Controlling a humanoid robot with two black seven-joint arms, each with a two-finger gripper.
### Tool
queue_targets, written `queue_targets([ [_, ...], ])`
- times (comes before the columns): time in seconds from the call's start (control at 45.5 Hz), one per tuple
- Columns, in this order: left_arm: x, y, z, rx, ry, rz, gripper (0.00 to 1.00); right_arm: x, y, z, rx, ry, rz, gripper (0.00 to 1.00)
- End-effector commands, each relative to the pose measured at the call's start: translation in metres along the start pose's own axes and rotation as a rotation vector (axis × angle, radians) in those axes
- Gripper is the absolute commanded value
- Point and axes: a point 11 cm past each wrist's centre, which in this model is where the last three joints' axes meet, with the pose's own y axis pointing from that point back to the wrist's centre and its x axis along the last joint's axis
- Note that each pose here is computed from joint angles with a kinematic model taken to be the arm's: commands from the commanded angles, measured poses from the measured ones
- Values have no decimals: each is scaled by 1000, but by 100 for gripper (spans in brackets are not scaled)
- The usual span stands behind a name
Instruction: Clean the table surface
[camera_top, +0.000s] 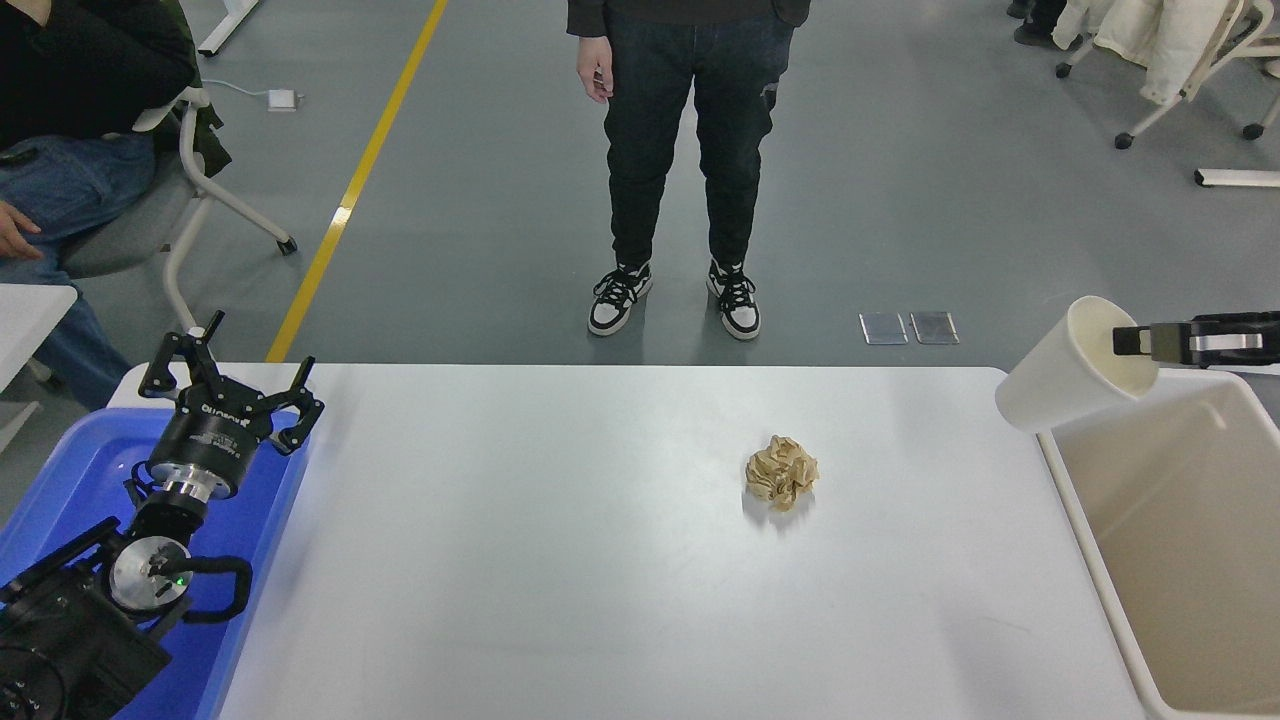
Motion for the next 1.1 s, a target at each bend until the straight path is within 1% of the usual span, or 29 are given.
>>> queue_targets([
  [0.0, 0, 0, -1, 1, 1, 0, 100, -26, 3, 56, -136, -49, 8, 0],
  [0.198, 0, 0, 0, 0, 0, 0, 100, -52, 7, 96, -253, -63, 2, 0],
  [0.374, 0, 0, 0, 0, 0, 0, 100, -67, -3, 129, -348, -74, 15, 0],
  [0.44, 0, 0, 0, 0, 0, 0, 100, -79, -9, 137, -366, -111, 19, 0],
  [0.527, 0, 0, 0, 0, 0, 0, 100, -93, -9, 151, -415, -125, 18, 0],
  [0.615, 0, 0, 0, 0, 0, 0, 100, -107, -23, 158, -441, -126, 21, 0],
  [0.725, 0, 0, 0, 0, 0, 0, 100, -127, -31, 177, -518, -167, 42, 0],
  [0.901, 0, 0, 0, 0, 0, 0, 100, -149, -43, 192, -610, -200, 81, 0],
  [1.077, 0, 0, 0, 0, 0, 0, 100, -172, -62, 187, -641, -214, 89, 0],
])
